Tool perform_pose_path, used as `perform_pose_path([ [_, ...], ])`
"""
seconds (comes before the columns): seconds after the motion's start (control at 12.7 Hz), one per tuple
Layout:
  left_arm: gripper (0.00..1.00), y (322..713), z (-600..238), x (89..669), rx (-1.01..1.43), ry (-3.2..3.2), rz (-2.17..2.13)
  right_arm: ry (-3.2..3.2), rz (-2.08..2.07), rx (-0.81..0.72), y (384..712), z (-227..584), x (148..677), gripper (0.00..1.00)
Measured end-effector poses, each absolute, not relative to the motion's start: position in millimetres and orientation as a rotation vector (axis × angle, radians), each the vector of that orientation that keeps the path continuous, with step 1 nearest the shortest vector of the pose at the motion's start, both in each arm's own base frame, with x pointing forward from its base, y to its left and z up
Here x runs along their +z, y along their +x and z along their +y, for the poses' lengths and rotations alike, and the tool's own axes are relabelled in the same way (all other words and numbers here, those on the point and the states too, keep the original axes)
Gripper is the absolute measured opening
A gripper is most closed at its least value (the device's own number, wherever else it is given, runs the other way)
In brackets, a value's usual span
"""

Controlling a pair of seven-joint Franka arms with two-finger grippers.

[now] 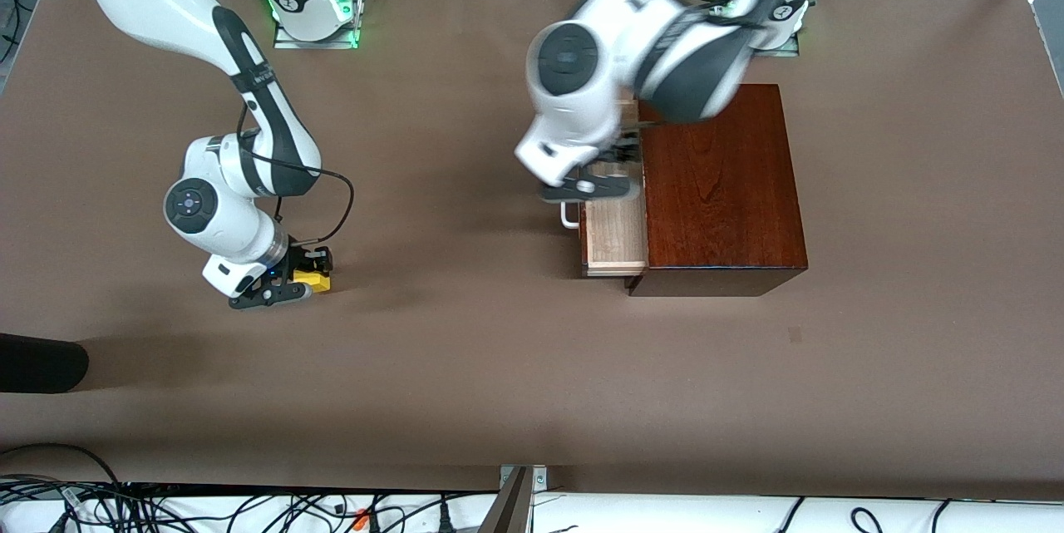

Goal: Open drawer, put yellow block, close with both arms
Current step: 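Lift the yellow cube with the right gripper while the left gripper withdraws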

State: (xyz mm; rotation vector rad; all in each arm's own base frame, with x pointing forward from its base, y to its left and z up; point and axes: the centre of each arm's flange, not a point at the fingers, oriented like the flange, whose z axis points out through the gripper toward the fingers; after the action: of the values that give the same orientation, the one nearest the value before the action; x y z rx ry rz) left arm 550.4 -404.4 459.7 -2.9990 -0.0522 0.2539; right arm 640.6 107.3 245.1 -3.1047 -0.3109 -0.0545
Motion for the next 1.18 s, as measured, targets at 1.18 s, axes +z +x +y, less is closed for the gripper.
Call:
perform_pose_path([
  [1.18,1.00,572,-49,583,0.028,-3.124,-0.032,-2.730,-1.442,-0.204,519,517,456,0.56],
])
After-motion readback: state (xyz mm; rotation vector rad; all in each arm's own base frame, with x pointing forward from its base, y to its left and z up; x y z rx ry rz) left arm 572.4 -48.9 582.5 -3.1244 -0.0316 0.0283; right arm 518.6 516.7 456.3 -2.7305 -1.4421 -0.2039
